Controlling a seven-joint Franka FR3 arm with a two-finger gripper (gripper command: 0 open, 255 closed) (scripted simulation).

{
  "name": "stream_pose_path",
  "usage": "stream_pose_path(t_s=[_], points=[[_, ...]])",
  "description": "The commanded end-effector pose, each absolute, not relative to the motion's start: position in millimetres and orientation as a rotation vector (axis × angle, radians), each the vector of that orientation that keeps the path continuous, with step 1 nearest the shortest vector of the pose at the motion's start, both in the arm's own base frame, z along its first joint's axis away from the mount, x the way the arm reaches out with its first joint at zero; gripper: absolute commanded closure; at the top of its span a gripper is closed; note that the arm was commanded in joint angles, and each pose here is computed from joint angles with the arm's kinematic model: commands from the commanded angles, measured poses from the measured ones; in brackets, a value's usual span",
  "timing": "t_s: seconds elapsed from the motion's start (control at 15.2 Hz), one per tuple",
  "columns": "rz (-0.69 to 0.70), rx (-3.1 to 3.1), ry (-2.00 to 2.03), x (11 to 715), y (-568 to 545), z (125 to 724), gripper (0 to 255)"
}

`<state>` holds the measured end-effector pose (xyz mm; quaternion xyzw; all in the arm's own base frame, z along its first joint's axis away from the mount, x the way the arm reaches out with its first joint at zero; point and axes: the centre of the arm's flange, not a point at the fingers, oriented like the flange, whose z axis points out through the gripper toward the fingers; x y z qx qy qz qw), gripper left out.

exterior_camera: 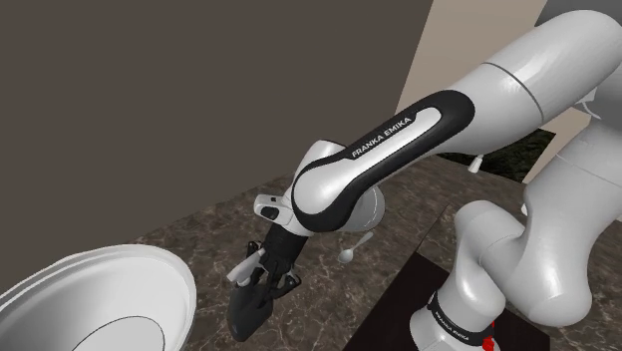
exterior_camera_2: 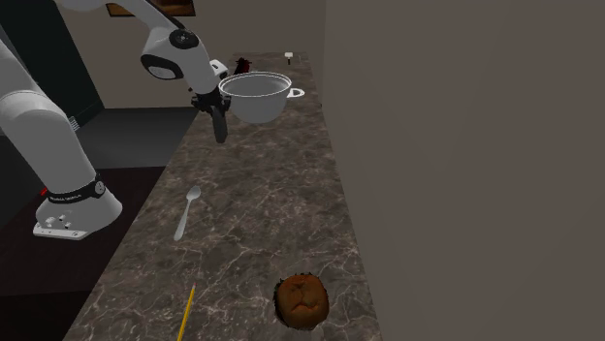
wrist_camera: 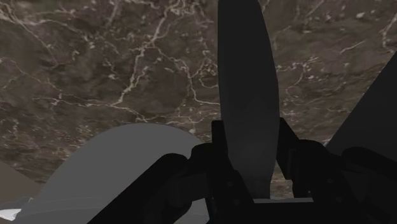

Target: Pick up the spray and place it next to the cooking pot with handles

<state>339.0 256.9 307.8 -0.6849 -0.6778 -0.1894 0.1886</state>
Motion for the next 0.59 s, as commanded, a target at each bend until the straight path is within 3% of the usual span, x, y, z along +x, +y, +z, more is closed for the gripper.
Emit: stream_pose_path(t_s=[0.0, 0.07, 0.53], points=[[-0.533, -1.926, -1.906, 339.1, 256.9, 307.9, 255], [-0.533, -1.926, -1.906, 339.0, 256.9, 307.8, 0], [-0.533, -1.926, -1.906, 338.9, 243.3, 330.5, 0]])
